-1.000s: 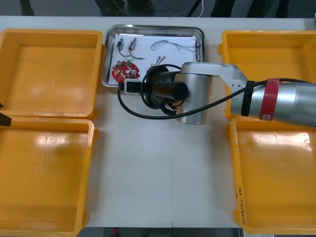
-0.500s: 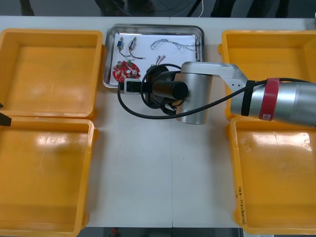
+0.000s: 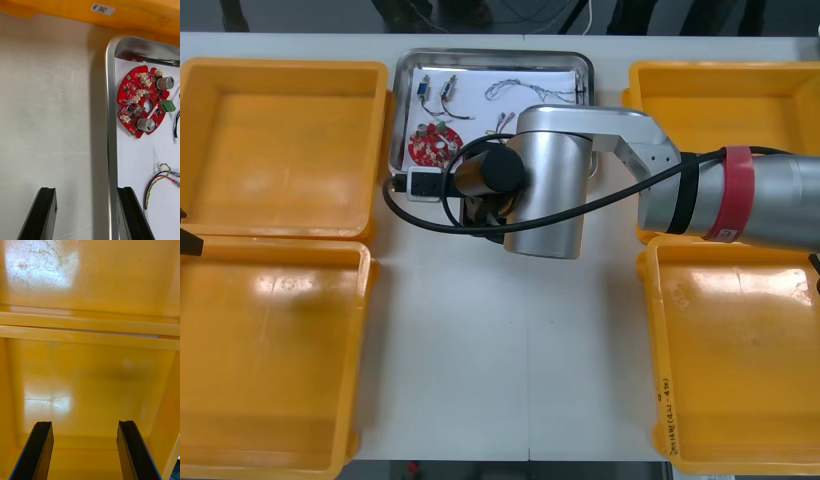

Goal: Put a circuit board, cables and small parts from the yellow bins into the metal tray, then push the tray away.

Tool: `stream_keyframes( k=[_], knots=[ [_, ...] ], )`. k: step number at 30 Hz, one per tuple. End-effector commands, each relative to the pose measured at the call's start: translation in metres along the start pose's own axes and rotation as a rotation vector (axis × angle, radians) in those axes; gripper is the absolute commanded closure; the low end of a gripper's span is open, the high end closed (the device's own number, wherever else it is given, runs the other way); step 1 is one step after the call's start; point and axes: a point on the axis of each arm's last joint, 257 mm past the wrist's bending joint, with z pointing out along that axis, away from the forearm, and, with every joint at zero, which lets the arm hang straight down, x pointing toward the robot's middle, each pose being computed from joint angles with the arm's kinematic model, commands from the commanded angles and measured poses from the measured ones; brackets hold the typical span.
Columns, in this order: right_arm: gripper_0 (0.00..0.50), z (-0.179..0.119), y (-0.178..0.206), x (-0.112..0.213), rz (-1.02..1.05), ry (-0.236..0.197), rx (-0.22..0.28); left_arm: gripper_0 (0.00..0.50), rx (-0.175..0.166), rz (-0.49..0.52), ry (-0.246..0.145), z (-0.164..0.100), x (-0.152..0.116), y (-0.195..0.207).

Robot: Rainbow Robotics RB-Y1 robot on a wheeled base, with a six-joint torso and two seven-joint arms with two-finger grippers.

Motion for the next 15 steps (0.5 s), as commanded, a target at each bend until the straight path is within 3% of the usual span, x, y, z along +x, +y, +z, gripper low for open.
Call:
stream_keyframes(
  k=[1,9,15],
  knots=[
    [0.049,-0.045,-0.023,-0.033,0.021,-0.035,0.011,0.000,-0.024,0.094,-0.019,-0.011,-0.001,0.007],
    [0.049,-0.096,0.005,-0.028,0.092,0.029,-0.051,0.000,-0.024,0.094,-0.019,-0.011,-0.001,0.007],
    [0.048,-0.129,0.029,-0.004,0.307,0.093,-0.121,0.000,-0.024,0.094,-0.019,-0.011,-0.001,0.007]
  ],
)
